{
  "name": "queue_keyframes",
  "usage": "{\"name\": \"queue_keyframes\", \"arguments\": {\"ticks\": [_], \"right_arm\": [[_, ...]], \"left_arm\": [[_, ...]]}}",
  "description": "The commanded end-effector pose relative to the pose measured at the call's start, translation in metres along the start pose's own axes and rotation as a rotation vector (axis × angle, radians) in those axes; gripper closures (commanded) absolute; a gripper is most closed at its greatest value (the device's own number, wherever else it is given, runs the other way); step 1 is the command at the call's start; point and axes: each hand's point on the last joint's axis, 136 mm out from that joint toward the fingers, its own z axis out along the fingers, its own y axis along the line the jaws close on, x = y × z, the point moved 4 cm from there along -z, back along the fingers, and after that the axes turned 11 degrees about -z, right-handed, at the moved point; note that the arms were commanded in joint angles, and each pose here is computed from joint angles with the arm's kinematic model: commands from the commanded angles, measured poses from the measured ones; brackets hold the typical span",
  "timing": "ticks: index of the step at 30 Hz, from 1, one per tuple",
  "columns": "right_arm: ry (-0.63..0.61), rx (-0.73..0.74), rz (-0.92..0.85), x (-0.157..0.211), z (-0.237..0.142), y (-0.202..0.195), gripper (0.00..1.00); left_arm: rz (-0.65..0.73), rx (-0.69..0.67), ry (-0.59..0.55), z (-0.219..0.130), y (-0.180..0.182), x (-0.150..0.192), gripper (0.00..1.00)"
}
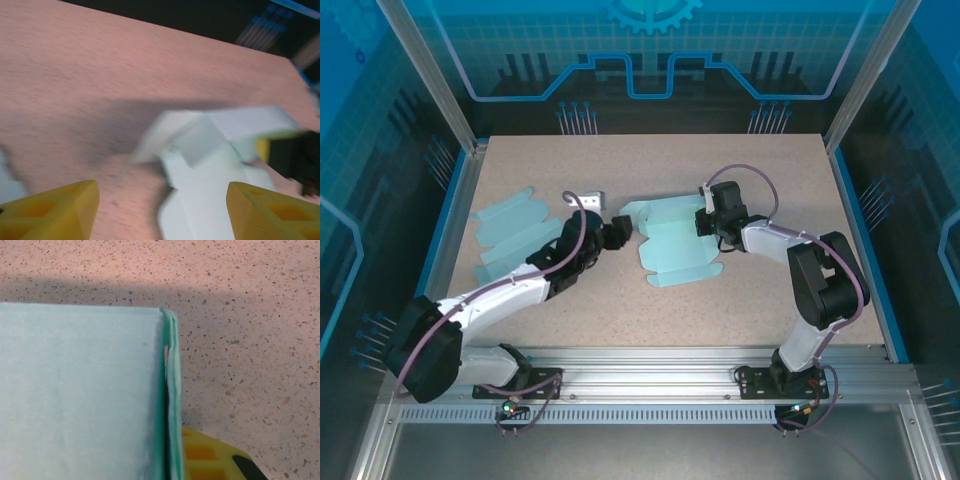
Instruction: Fold the paper box
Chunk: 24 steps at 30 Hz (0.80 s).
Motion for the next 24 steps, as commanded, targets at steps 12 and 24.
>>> {"name": "queue_keyframes", "arguments": {"ticks": [12, 24], "right_arm": [[-0.038, -0.039, 0.009, -0.012, -0.005, 0.007, 0.89], [-0.036, -0.039, 0.008, -0.012, -0.006, 0.007, 0.89]], "left_arm": [[-0.069, -0.17, 0.069, 0.07, 0.072, -0.011, 0.3], [-0.089, -0.013, 0.165, 0.117, 0.05, 0.01, 0.28]]}}
